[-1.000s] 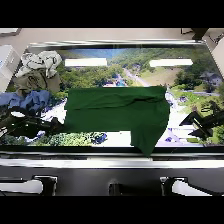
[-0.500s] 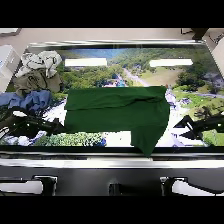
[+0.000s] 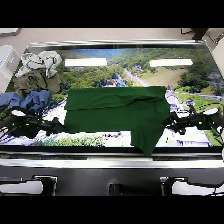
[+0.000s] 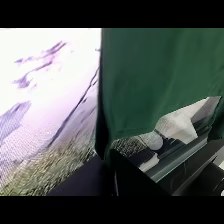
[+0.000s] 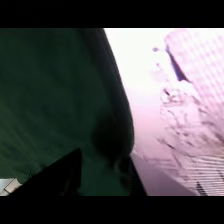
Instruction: Fold the clothes and pants, and hang the long-sleeved shirts on hangers.
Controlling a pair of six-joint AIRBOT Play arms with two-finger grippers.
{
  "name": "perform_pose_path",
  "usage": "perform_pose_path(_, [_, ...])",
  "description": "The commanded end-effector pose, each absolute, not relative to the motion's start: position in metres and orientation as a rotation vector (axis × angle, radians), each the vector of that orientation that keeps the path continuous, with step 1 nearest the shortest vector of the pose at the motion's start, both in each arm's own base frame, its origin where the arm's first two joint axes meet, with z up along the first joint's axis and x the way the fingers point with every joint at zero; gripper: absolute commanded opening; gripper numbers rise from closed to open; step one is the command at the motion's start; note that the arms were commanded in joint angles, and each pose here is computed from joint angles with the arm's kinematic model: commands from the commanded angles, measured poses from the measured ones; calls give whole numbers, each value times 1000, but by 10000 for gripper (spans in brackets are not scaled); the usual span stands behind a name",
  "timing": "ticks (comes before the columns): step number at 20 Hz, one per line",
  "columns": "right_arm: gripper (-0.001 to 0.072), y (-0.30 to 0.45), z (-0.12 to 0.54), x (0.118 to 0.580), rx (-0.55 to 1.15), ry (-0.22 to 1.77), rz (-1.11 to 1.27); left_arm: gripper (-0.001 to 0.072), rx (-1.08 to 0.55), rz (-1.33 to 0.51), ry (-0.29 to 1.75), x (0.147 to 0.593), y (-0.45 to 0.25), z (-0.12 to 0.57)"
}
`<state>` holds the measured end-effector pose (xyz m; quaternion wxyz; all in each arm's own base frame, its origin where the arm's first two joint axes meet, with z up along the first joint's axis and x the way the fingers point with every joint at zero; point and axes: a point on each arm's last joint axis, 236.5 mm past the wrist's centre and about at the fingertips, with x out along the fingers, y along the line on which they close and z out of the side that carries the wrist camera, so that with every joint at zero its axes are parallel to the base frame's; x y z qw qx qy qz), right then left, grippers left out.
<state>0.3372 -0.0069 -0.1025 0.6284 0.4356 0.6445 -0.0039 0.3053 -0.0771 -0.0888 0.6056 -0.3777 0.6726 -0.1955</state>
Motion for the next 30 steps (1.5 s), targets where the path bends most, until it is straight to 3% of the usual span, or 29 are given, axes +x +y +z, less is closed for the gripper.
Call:
perform_pose_path(1, [205, 4, -100, 341, 1018, 1484, 3, 20, -860, -454, 1536, 312, -75, -84])
perform_pose_path(3, [59, 13, -90, 334, 1007, 1523, 75, 20, -846, -464, 1517, 320, -73, -78])
perform_pose_path(7, [46, 12, -41, 337, 889, 1513, 203, 19, -789, -517, 1455, 342, -68, -43])
perform_pose_path(10, [47, -14, 79, 395, 645, 1175, 254, 18, -609, -512, 1150, 401, -49, 55])
perform_pose_path(13, [47, -28, 288, 417, 343, 654, 231, 19, -371, -427, 603, 444, -26, 257])
perform_pose_path(16, [47, -20, 466, 340, 30, 210, 120, 20, -146, -331, 87, 390, -23, 456])
perform_pose_path(19, [47, -2, 537, 242, -104, -23, 0, 20, -53, -320, -129, 304, -47, 533])
perform_pose_path(22, [47, 3, 558, 181, -116, -121, -94, 19, -11, -310, -274, 237, -64, 571])
perform_pose_path(24, [47, 5, 566, 164, -105, -166, -115, 18, 0, -301, -334, 208, -70, 585])
perform_pose_path(28, [47, 2, 586, 162, -62, -253, -120, 18, -15, -253, -301, 202, -63, 578])
perform_pose_path(30, [47, -7, 558, 189, -32, -122, -113, 18, -4, -254, -157, 228, -58, 545])
